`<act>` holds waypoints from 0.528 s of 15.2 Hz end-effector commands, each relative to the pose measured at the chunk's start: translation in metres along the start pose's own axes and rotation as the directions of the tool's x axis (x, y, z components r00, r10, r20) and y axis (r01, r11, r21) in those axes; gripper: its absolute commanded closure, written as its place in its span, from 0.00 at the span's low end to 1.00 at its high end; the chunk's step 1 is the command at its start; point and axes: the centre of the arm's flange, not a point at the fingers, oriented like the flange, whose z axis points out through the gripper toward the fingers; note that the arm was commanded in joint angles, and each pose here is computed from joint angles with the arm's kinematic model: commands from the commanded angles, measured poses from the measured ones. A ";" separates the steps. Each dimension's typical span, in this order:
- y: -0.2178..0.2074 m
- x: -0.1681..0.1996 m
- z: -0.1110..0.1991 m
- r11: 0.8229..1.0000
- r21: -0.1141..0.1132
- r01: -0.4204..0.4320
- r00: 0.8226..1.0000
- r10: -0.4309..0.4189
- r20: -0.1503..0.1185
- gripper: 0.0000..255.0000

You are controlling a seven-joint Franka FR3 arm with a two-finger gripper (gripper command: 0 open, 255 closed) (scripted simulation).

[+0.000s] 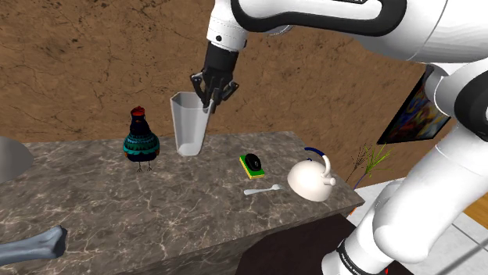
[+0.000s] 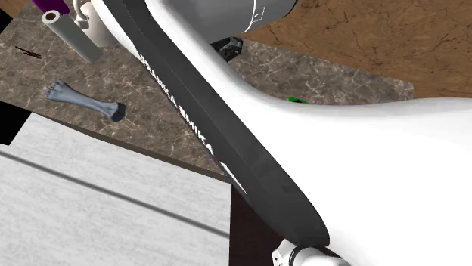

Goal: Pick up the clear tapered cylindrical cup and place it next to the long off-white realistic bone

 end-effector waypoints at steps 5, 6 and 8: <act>-0.070 -0.024 0.028 1.000 0.001 -0.001 1.000 0.001 -0.001 1.00; -0.082 -0.027 0.033 1.000 0.001 -0.001 1.000 0.001 -0.001 1.00; -0.105 -0.035 0.042 1.000 0.001 -0.001 1.000 0.001 -0.001 1.00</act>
